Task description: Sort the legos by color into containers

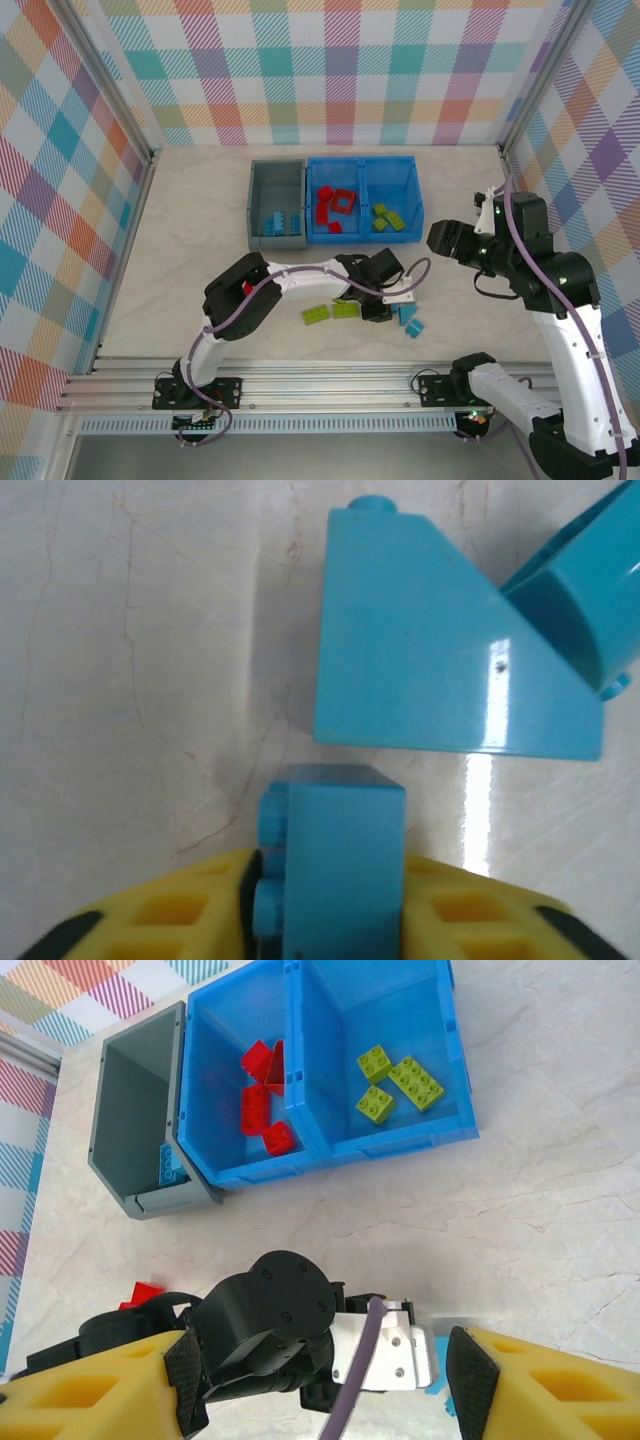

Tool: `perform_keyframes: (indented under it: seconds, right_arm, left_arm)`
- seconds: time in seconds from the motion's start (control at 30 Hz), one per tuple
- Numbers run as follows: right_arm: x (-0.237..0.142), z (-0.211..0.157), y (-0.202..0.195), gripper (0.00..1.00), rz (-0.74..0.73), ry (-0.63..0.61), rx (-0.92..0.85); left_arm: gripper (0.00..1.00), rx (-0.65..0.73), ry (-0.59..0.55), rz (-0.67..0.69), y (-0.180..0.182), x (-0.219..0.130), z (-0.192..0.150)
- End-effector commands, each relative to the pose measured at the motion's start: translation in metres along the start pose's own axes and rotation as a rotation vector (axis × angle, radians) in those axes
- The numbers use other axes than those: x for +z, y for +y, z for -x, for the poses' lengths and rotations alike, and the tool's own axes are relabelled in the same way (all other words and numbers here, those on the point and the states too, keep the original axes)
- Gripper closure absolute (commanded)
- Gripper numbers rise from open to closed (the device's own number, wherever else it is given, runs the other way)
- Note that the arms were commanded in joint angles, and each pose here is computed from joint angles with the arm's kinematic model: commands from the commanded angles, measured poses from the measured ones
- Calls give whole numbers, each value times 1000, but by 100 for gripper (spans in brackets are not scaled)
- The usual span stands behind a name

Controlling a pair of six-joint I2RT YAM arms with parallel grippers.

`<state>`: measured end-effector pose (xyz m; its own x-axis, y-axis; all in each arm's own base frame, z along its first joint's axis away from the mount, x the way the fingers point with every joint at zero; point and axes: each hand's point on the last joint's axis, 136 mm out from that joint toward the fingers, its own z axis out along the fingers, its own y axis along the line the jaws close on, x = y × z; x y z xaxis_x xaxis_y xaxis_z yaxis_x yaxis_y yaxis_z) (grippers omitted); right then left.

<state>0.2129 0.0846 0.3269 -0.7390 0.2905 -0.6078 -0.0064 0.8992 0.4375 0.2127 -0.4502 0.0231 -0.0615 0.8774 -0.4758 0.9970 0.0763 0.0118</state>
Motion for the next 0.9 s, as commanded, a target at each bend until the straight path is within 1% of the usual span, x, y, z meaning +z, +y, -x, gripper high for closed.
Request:
perform_keyframes:
  seconds: [0.0,0.07,0.13,0.2,0.27,0.33,0.37,0.4,0.43,0.5,0.53,0.6,0.63,0.73,0.8,0.87]
  right_arm:
    - [4,-3,1,33,9,21,13]
    - [6,-3,3,34,21,26,9]
    - [6,-2,10,35,55,30,-8]
    - [7,-2,21,36,116,47,-42]
    - [9,-4,37,37,201,72,-85]
    - [10,-7,51,38,282,93,-124]
    - [11,-7,58,39,318,101,-148]
    - [14,-8,63,40,332,102,-183]
    - [19,-9,68,40,324,100,-231]
    - [35,-20,89,40,299,108,-384]
    - [44,-27,103,40,310,121,-437]
    - [58,-36,128,40,357,137,-469]
    - [63,-40,143,40,389,126,-485]
    - [71,-51,186,40,457,62,-556]
    - [76,-57,209,40,478,29,-582]
    - [84,-62,226,40,496,8,-575]
  left_arm:
    - [74,-16,-52,6,-3,-17,6]
    - [78,-40,-87,36,-1,-29,11]
    - [79,-76,-133,87,4,-48,16]
    - [79,-143,-202,162,14,-77,25]
    - [79,-224,-258,232,24,-110,24]
    - [79,-331,-292,310,38,-144,17]
    - [79,-402,-308,348,48,-163,10]
    - [79,-477,-295,370,55,-179,-4]
    - [79,-541,-300,397,64,-193,-14]
    - [79,-694,-317,450,87,-224,-40]
    - [79,-772,-320,468,99,-237,-53]
    - [78,-900,-322,510,121,-260,-77]
    - [78,-963,-314,528,134,-270,-90]
    - [77,-1127,-254,570,171,-281,-123]
    - [77,-1209,-231,571,197,-279,-136]
    - [77,-1304,-204,552,221,-265,-150]
